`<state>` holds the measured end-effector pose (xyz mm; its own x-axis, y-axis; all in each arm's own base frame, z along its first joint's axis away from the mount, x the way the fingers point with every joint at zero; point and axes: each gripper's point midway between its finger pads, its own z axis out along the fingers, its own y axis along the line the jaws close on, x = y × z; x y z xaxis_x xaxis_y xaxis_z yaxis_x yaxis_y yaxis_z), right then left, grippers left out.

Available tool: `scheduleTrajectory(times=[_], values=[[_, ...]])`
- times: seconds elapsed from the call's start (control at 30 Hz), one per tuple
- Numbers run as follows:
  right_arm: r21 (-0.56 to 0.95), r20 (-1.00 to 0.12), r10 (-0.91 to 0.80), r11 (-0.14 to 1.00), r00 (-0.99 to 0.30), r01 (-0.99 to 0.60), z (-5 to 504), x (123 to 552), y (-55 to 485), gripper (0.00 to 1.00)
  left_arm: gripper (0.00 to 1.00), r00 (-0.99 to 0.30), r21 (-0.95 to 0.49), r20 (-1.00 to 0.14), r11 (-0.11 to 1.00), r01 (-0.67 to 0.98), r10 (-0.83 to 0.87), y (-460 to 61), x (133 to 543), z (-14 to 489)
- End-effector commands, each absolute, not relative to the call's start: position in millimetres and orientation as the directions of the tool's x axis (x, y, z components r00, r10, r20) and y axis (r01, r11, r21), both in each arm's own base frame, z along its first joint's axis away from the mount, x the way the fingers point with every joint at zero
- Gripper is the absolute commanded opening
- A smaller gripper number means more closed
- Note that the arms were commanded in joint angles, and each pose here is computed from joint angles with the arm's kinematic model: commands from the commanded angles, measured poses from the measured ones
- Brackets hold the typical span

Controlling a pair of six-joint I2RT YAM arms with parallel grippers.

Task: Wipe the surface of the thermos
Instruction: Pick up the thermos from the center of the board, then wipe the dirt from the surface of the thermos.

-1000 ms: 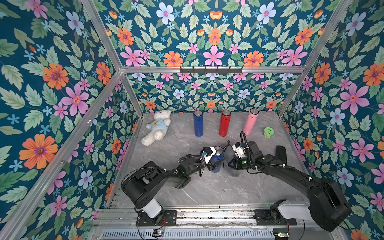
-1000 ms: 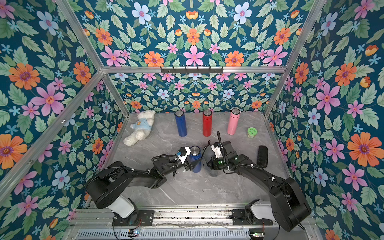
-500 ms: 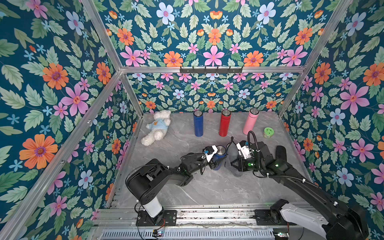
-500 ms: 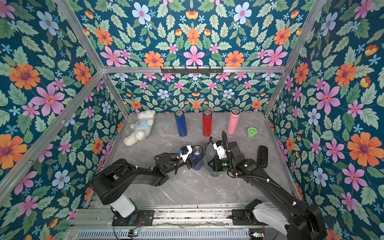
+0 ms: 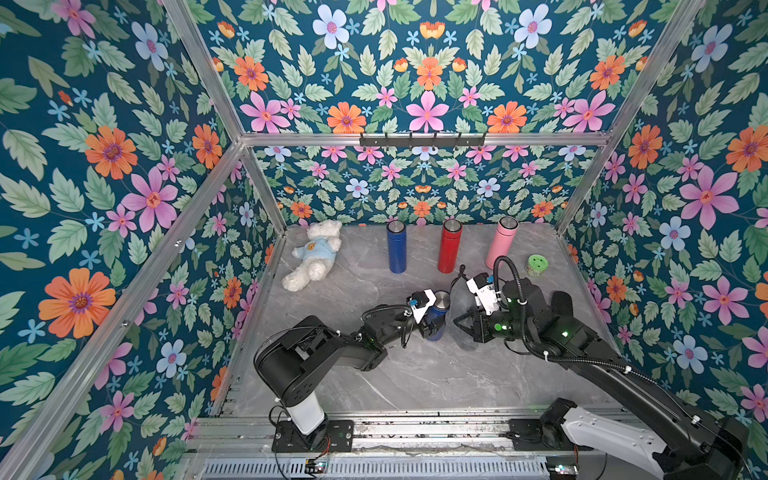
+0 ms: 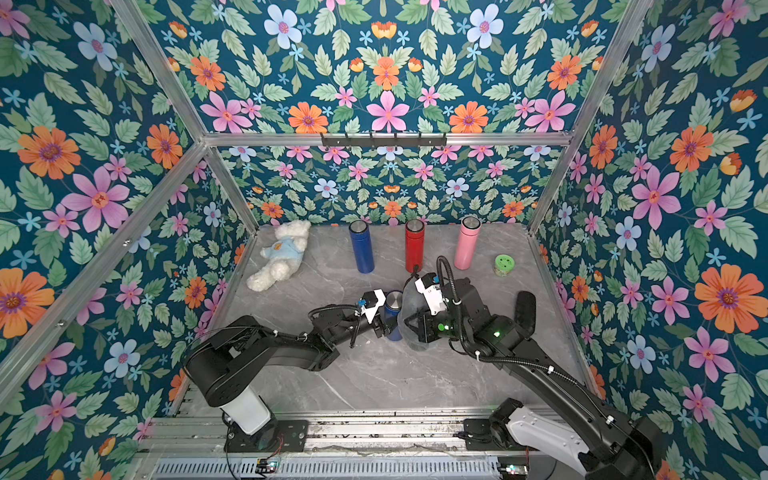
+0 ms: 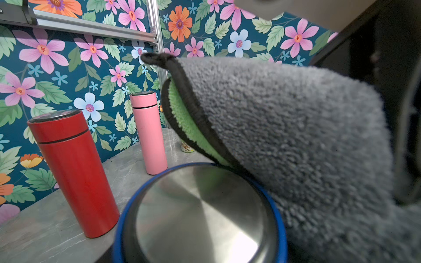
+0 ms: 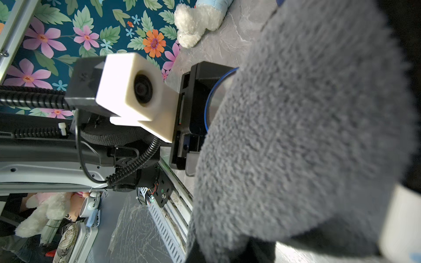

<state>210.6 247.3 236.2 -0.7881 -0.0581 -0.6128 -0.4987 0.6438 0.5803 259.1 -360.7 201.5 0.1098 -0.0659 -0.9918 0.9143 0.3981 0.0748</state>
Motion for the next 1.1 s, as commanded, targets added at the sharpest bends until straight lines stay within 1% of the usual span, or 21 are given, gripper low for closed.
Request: scheduleTrajectory(times=[0.0, 0.17, 0.43, 0.6, 0.9, 1.07], values=[[0.565, -0.669, -0.032, 0.627, -0.742, -0.536, 252, 223, 255, 0.0, 0.0, 0.139, 0.092, -0.985, 0.363, 0.927, -0.107, -363, 250, 212], [0.536, -0.7, -0.02, 0.647, -0.714, -0.542, 265, 230, 255, 0.0, 0.0, 0.135, 0.09, -0.986, 0.362, 0.928, -0.101, -361, 249, 209], [0.487, -0.726, -0.015, 0.694, -0.687, -0.53, 277, 227, 238, 0.0, 0.0, 0.127, 0.082, -0.987, 0.368, 0.926, -0.102, -359, 249, 206], [0.505, -0.705, -0.031, 0.68, -0.709, -0.532, 263, 234, 250, 0.0, 0.0, 0.13, 0.08, -0.984, 0.354, 0.932, -0.119, -362, 248, 211], [0.495, -0.676, -0.059, 0.702, -0.734, -0.512, 235, 266, 275, 0.0, 0.0, 0.125, 0.081, -0.983, 0.298, 0.951, -0.133, -371, 240, 214], [0.477, -0.668, -0.072, 0.723, -0.741, -0.5, 221, 285, 286, 0.0, 0.0, 0.127, 0.079, -0.981, 0.303, 0.95, -0.143, -370, 240, 213]])
